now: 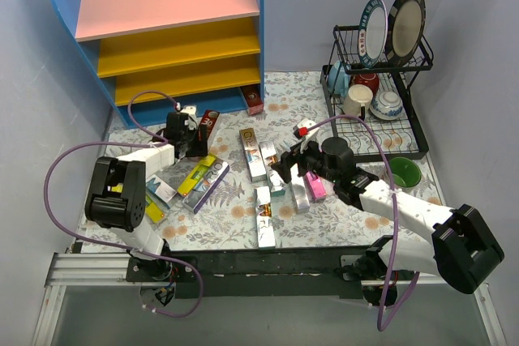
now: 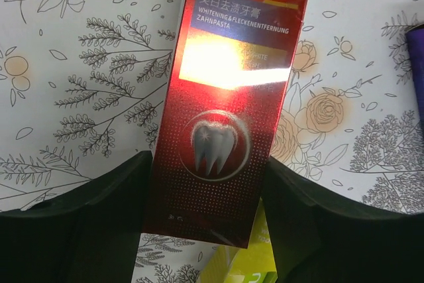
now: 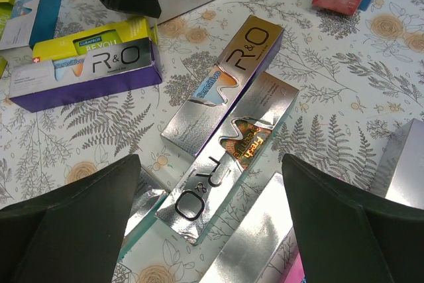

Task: Place and organize the toothpastes onto the shelf
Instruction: Pick up the toothpaste from the center of the board.

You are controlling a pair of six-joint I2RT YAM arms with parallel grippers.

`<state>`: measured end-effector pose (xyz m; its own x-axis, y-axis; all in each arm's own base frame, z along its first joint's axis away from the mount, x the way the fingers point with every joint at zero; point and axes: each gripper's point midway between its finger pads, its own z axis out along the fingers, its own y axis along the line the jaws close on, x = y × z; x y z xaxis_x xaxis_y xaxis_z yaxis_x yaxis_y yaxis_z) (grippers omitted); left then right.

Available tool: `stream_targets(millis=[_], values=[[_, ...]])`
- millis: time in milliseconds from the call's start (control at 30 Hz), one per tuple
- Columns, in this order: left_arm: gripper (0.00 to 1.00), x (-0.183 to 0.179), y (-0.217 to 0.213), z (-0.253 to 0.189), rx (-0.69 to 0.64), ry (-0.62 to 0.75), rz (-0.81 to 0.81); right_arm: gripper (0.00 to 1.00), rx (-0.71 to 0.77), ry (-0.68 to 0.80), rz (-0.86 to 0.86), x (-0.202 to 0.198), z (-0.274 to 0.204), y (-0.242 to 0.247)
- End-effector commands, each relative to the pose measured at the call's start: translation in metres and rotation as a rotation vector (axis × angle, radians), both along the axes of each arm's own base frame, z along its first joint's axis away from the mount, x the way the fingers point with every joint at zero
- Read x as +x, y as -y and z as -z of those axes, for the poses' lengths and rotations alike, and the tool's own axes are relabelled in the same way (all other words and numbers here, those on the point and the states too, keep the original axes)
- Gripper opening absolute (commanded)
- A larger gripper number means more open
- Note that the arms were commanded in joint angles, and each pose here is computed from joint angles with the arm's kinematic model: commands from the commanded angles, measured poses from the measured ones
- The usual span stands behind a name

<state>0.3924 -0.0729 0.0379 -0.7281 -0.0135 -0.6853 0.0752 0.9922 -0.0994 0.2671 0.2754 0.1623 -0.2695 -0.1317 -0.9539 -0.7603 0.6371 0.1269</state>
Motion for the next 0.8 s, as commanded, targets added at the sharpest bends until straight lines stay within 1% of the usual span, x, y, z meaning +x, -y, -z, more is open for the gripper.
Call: stream_targets(millis=[0, 33, 233, 333, 367, 400, 467, 567, 633, 700, 767], values=[[0.48, 0.013, 0.011, -0.048, -0.051, 0.121, 0.01, 0.96, 0.031, 0.046, -0.017, 0.002, -0.012, -0.006], [0.45, 0.014, 0.012, -0.056, -0.056, 0.142, 0.008, 0.96, 0.029, 0.044, -0.017, 0.002, -0.011, -0.006], [0.45, 0.028, 0.03, -0.088, -0.135, 0.216, -0.029, 0.96, 0.029, 0.047, -0.013, 0.002, -0.012, -0.005], [0.43, 0.039, 0.034, -0.092, -0.142, 0.234, -0.076, 0.96, 0.028, 0.05, -0.01, 0.002, -0.012, -0.005], [0.42, 0.046, 0.037, -0.099, -0.146, 0.253, -0.087, 0.96, 0.029, 0.051, -0.009, 0.003, -0.013, -0.004], [0.39, 0.048, 0.045, -0.097, -0.144, 0.249, -0.078, 0.96, 0.028, 0.053, -0.009, 0.002, -0.013, -0.004], [0.38, 0.056, 0.049, -0.106, -0.136, 0.279, -0.103, 0.96, 0.028, 0.055, -0.008, 0.002, -0.013, -0.004], [0.37, 0.057, 0.067, -0.114, -0.121, 0.306, -0.1, 0.96, 0.029, 0.058, -0.005, 0.002, -0.015, -0.003], [0.35, 0.055, 0.069, -0.122, -0.113, 0.325, -0.118, 0.96, 0.03, 0.059, -0.006, 0.001, -0.015, -0.003], [0.31, 0.048, 0.076, -0.123, -0.111, 0.318, -0.119, 0.96, 0.028, 0.062, -0.006, 0.001, -0.015, -0.003], [0.3, 0.043, 0.077, -0.132, -0.121, 0.341, -0.144, 0.96, 0.027, 0.065, -0.003, 0.002, -0.016, -0.002]])
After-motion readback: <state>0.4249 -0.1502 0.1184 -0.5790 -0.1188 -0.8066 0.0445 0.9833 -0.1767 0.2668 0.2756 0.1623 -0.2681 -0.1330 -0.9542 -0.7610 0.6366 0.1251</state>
